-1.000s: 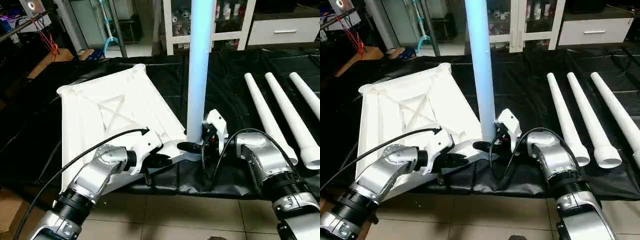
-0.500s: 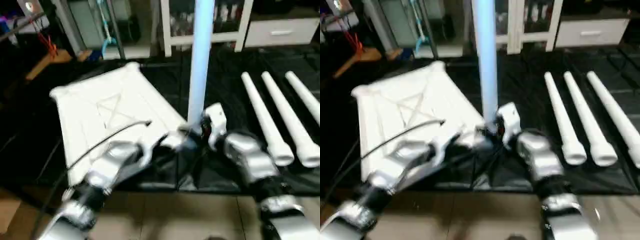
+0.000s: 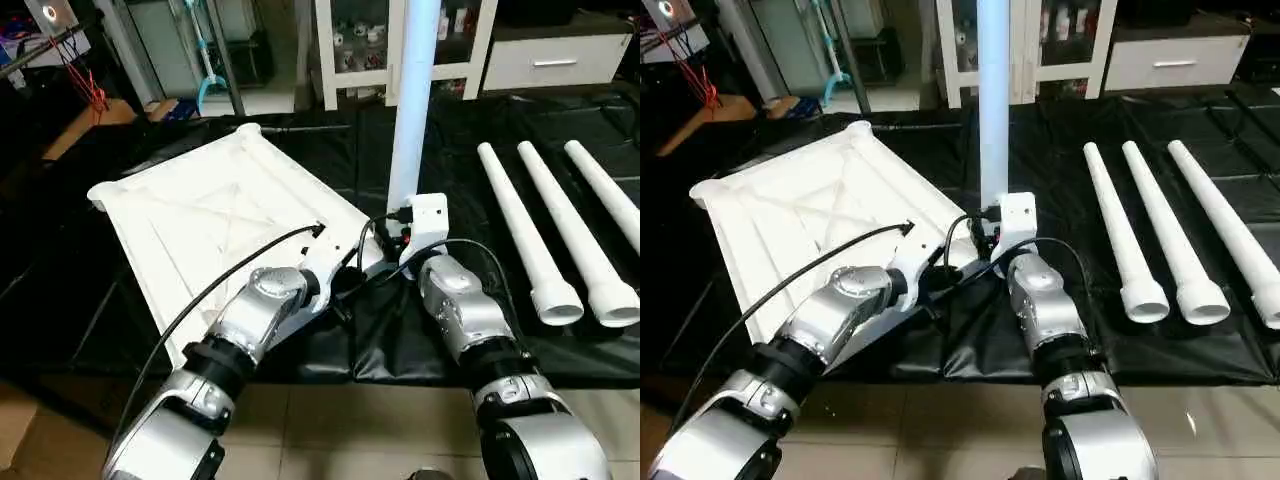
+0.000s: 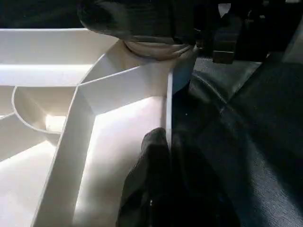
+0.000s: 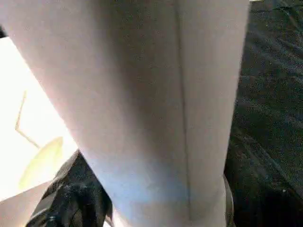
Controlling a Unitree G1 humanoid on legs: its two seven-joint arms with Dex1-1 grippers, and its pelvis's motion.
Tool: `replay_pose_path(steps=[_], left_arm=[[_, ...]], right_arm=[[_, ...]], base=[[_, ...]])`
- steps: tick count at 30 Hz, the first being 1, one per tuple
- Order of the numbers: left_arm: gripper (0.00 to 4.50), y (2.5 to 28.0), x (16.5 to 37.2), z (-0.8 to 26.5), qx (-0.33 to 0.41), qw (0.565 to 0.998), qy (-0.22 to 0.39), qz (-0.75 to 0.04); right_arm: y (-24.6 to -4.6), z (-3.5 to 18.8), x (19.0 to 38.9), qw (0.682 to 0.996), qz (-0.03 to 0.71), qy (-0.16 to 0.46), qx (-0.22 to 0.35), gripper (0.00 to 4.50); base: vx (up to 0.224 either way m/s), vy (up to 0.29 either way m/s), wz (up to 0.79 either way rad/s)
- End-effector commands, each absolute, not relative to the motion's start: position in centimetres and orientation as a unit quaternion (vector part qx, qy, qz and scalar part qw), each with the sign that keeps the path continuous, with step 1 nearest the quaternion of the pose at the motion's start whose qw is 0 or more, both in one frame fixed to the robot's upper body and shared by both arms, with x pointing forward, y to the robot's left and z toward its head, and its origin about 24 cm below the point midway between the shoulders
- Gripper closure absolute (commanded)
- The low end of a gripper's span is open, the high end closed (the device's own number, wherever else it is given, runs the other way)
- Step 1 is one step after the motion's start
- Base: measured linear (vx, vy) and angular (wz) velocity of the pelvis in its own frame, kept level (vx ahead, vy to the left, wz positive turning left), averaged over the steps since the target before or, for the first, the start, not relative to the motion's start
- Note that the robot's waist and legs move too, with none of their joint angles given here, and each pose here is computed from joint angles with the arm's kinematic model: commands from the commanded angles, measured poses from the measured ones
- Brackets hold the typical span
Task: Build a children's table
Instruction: Rotate leg to tighten
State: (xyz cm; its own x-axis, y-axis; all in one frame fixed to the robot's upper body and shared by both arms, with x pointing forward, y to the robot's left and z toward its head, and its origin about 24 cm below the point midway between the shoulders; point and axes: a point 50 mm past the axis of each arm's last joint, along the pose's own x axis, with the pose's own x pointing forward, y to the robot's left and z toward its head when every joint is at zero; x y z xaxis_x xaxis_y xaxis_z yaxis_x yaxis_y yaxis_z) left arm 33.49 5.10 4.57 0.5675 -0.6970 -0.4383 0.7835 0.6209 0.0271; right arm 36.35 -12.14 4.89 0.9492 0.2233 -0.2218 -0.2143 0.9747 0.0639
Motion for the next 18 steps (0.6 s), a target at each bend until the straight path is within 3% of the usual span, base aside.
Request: replay_pose_path(steps=[1, 3, 4, 6, 8, 18], left_arm=[[4.5, 8.0, 34.7, 5.0, 0.136, 0.902, 0.189, -0.363], [4.5, 8.0, 34.7, 5.0, 0.136, 0.901, 0.188, -0.367], [4.5, 8.0, 34.7, 4.9, 0.136, 0.9, 0.187, -0.369], [4.5, 7.9, 34.7, 5.0, 0.135, 0.899, 0.185, -0.373], [4.5, 7.8, 34.6, 5.1, 0.14, 0.892, 0.175, -0.394], [4.5, 8.2, 34.6, 5.4, 0.157, 0.879, 0.158, -0.421]], right_arm=[[-13.6, 4.2, 36.3, 0.989, 0.071, 0.128, 0.012, 1.84], [-13.7, 4.4, 36.4, 0.99, 0.073, 0.122, 0.012, 1.84], [-13.8, 4.6, 36.5, 0.99, 0.074, 0.118, 0.011, 1.49], [-13.8, 4.9, 36.6, 0.991, 0.081, 0.11, 0.012, 1.28], [-14.2, 5.5, 36.7, 0.991, 0.096, 0.097, 0.01, 1.28], [-15.6, 5.8, 35.8, 0.986, 0.14, 0.088, -0.001, 0.41]], base=[[0.0, 0.0, 0.0], [0.0, 0.0, 0.0], [0.0, 0.0, 0.0], [0.0, 0.0, 0.0], [0.0, 0.0, 0.0], [0.0, 0.0, 0.0]])
